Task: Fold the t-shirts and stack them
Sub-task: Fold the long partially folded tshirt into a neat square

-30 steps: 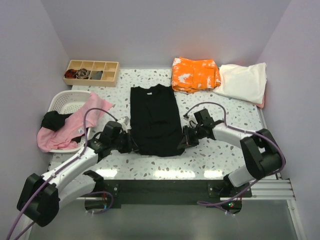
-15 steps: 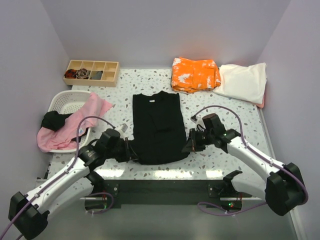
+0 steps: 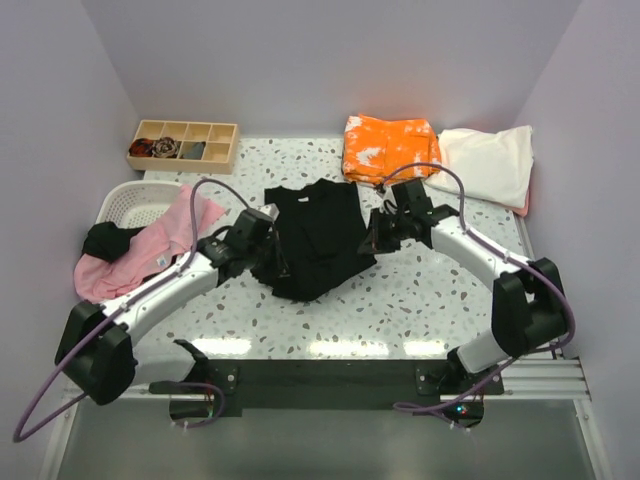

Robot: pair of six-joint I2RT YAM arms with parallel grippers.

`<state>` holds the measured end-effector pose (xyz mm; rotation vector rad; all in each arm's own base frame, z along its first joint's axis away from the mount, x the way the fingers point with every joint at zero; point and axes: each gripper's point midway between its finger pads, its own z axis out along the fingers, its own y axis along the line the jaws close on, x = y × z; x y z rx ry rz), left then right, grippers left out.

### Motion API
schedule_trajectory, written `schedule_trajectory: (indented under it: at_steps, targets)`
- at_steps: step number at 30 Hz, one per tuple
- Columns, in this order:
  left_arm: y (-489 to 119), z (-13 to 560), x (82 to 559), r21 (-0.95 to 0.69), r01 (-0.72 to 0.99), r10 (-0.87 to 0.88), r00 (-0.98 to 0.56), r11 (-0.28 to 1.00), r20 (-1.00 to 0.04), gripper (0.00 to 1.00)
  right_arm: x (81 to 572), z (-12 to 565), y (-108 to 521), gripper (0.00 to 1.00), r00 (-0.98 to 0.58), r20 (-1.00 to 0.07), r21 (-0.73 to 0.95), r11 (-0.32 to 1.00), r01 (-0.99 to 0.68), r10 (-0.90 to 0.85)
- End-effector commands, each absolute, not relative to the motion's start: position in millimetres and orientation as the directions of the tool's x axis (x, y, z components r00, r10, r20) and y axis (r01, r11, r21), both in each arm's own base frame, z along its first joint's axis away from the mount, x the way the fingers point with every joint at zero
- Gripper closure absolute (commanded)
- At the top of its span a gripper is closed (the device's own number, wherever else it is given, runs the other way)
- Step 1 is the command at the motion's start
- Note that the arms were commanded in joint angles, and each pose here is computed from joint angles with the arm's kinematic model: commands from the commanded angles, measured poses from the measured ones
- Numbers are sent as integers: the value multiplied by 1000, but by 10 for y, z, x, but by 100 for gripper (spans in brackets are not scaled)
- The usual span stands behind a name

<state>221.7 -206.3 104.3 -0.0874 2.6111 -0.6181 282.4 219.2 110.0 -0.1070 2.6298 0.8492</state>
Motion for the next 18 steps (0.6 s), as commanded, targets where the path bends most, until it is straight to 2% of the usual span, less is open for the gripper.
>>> schedule_trajectory:
  at_steps: [1, 6, 12, 13, 15, 18]
  targets:
    - [-2074, 1184, 2749, -436, 91, -157, -852, 895, -500, 100, 3301, 1308, 2189, 98, -898, -435, 564, 798, -212, 69]
    - [-1907, 1330, 3287, -452, 71, -208, -817, 889, -538, 100, 3662, 1246, 2259, 98, -919, -392, 584, 785, -210, 46]
    - [-1858, 1481, 3891, -431, 98, -202, -776, 897, -597, 100, 4284, 1605, 2408, 98, -879, -473, 589, 763, -266, 59]
    - [-1818, 1408, 3988, -433, 83, -211, -782, 898, -587, 100, 4353, 1470, 2414, 97, -893, -446, 590, 770, -245, 57]
    - [-1849, 1505, 4192, -459, 111, -221, -763, 881, -607, 100, 4559, 1581, 2414, 94, -878, -472, 590, 767, -253, 73]
    - [-1820, 1383, 4444, -491, 103, -242, -772, 865, -588, 100, 4868, 1427, 2429, 91, -880, -465, 604, 761, -236, 96]
